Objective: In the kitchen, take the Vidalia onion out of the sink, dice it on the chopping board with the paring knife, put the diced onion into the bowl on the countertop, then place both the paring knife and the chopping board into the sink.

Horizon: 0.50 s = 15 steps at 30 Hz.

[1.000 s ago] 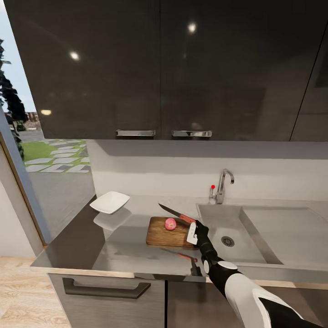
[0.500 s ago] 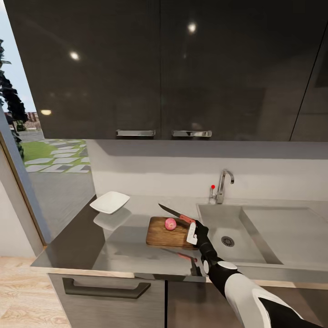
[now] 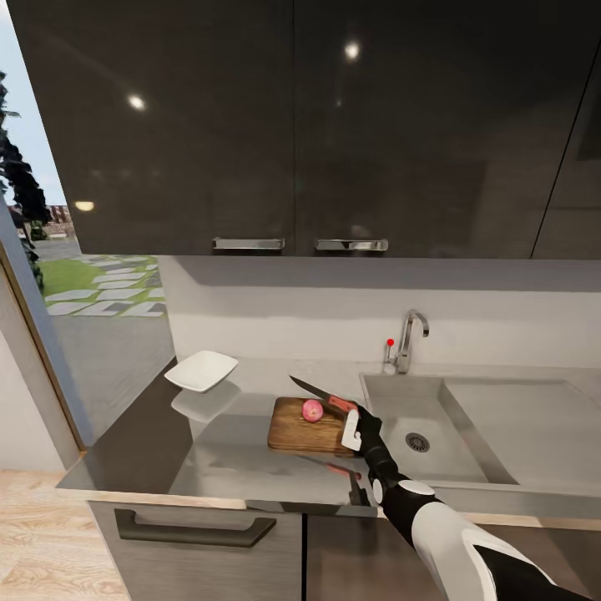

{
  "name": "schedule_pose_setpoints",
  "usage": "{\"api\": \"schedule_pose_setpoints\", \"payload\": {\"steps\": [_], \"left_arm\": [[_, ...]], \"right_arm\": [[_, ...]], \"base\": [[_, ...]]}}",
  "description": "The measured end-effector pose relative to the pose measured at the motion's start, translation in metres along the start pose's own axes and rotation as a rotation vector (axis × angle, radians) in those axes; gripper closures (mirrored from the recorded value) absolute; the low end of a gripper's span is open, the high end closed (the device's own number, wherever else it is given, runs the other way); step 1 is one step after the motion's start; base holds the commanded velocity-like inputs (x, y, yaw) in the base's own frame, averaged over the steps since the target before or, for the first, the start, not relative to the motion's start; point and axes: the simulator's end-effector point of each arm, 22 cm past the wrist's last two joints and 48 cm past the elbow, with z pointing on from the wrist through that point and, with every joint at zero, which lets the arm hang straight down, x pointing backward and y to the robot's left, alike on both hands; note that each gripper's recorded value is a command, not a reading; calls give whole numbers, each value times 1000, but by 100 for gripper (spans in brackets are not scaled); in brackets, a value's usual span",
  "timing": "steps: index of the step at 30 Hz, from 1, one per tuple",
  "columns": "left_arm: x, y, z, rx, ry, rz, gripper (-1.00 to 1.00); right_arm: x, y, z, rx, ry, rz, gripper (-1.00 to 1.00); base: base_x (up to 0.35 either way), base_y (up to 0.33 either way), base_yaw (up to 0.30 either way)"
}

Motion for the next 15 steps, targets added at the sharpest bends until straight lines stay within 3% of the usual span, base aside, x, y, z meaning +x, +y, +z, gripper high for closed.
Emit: {"api": "schedule_pose_setpoints", "payload": {"steps": [8, 10, 11, 12, 15], "left_arm": [[-1, -4, 0, 5, -1, 3, -100], [-1, -5, 0, 6, -2, 12, -100], [-1, -10, 0, 13, -3, 31, -100], [-2, -12, 0, 16, -3, 40, -100], [-3, -15, 0, 20, -11, 54, -100]], "right_arm": [[8, -6, 1, 12, 28, -17, 100], [15, -7, 2, 11, 59, -57, 100], [17, -8, 2, 10, 75, -114, 100], [15, -8, 2, 5, 74, -135, 100], [13, -1, 3, -30, 70, -163, 100]], "base": [[0, 0, 0], [0, 0, 0], [0, 0, 0], [0, 0, 0], [0, 0, 0]]}}
